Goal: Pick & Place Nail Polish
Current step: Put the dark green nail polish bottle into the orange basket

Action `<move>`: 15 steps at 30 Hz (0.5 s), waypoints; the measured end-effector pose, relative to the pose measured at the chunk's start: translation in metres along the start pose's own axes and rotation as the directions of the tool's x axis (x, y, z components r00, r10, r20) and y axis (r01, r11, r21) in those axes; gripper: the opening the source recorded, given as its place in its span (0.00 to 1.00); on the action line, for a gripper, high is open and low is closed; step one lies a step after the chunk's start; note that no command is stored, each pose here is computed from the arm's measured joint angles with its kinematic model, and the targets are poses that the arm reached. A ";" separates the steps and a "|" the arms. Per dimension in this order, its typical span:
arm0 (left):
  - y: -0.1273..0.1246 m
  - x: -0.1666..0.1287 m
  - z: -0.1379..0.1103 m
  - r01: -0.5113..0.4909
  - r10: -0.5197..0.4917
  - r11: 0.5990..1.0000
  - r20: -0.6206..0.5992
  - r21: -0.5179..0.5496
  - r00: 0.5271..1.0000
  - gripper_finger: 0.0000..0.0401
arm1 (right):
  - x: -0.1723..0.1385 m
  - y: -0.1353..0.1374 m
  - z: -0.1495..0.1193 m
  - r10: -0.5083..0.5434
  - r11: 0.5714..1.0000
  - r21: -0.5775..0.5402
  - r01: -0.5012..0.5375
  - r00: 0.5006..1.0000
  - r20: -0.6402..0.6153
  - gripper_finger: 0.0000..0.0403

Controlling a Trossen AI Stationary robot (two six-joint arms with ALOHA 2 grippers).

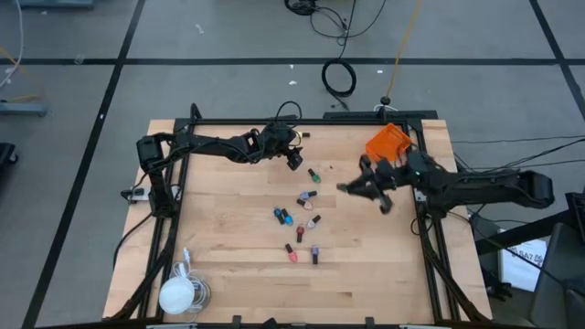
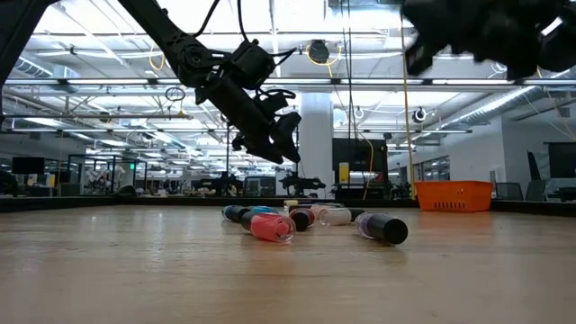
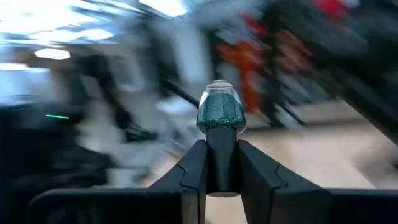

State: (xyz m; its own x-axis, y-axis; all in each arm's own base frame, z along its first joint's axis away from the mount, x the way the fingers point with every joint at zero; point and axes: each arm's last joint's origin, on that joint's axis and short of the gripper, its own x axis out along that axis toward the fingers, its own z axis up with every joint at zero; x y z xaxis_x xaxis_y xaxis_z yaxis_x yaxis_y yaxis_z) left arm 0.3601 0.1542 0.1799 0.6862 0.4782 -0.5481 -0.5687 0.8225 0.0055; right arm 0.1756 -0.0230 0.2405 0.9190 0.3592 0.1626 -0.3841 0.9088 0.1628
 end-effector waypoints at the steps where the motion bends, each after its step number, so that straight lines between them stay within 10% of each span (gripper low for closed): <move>1: 0.000 0.000 0.000 0.000 0.000 1.000 0.000 0.000 1.000 0.63 | 0.002 0.007 0.004 0.072 0.997 -0.034 -0.071 0.997 0.041 0.12; 7: 0.000 0.000 0.000 0.000 0.000 1.000 0.000 0.000 1.000 0.63 | 0.007 0.027 0.013 0.234 0.969 -0.109 -0.220 0.963 0.131 0.12; 15: 0.000 0.000 0.000 0.000 0.000 1.000 -0.001 0.000 1.000 0.63 | 0.010 0.014 -0.004 -0.011 1.000 -0.019 0.011 1.000 0.017 0.12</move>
State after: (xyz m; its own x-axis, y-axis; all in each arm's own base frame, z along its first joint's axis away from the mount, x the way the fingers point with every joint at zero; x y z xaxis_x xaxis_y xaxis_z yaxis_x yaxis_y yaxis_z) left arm 0.3601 0.1540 0.1798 0.6858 0.4779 -0.5489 -0.5687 0.8225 0.0055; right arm 0.1793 -0.0058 0.2407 0.9215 0.3455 0.1777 -0.3719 0.9167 0.1464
